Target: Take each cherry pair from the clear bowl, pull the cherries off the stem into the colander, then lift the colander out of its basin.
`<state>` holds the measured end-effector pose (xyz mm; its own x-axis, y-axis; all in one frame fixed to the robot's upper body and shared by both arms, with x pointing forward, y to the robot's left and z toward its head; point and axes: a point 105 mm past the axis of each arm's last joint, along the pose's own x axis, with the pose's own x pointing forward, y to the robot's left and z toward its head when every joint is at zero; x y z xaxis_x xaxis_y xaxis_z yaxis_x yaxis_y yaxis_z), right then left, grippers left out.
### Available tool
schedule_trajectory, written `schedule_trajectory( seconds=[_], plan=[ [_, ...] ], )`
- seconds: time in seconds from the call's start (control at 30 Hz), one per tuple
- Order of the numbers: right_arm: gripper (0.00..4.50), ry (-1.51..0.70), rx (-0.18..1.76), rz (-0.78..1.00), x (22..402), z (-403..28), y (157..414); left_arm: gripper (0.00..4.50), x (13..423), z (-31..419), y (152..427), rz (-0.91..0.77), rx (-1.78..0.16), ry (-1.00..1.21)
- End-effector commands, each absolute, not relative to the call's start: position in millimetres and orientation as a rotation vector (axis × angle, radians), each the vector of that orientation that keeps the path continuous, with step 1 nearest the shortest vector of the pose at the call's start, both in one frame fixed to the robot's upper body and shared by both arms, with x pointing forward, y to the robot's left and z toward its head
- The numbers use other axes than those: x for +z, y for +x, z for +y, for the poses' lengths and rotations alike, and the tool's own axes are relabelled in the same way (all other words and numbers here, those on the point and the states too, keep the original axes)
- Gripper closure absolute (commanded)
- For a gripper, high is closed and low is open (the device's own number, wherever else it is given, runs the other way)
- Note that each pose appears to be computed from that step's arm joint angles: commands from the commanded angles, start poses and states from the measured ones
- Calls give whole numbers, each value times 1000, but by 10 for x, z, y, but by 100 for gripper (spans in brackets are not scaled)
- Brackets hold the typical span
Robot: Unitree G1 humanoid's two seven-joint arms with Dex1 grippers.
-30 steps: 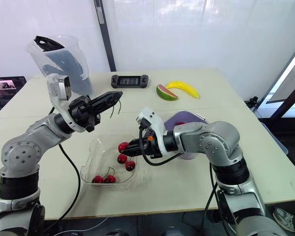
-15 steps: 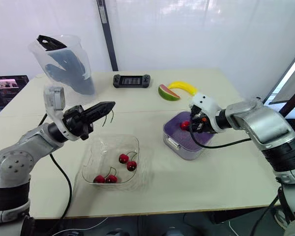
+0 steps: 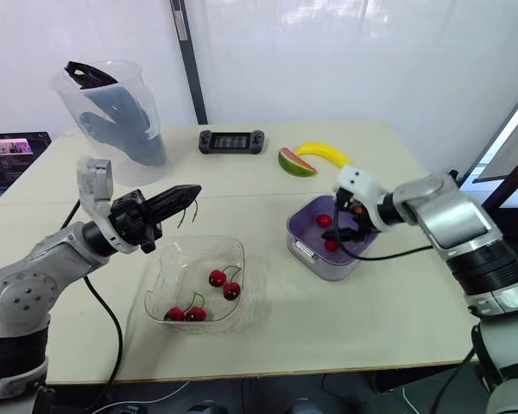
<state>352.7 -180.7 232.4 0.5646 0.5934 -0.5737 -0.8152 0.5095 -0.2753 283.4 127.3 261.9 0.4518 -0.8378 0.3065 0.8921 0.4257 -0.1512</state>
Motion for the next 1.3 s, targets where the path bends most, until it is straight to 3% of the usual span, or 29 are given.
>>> schedule_trajectory(
  seconds=[0.03,0.27,0.5,0.63,0.73,1.03,1.3],
  plan=[
    [4,-517,983,303,2741,-1709,3353,450,2717,1356,2778,-240,-1077,-271],
    [4,-232,1444,95,3096,-1091,2801,450,2654,1724,2707,-187,-961,-208],
    [4,-199,1593,82,3087,-695,2633,450,2273,2571,2539,11,-649,-183],
    [4,-216,1598,99,2987,-603,2694,450,1867,2858,2434,167,-491,-305],
    [4,-219,1579,106,2951,-546,2742,450,1689,2847,2334,217,-480,-434],
    [4,-217,1607,121,2898,-456,2640,450,1207,3534,2153,168,-97,-676],
    [4,-320,1537,235,2701,-488,2678,450,918,3668,2051,175,-22,-709]
  ],
)
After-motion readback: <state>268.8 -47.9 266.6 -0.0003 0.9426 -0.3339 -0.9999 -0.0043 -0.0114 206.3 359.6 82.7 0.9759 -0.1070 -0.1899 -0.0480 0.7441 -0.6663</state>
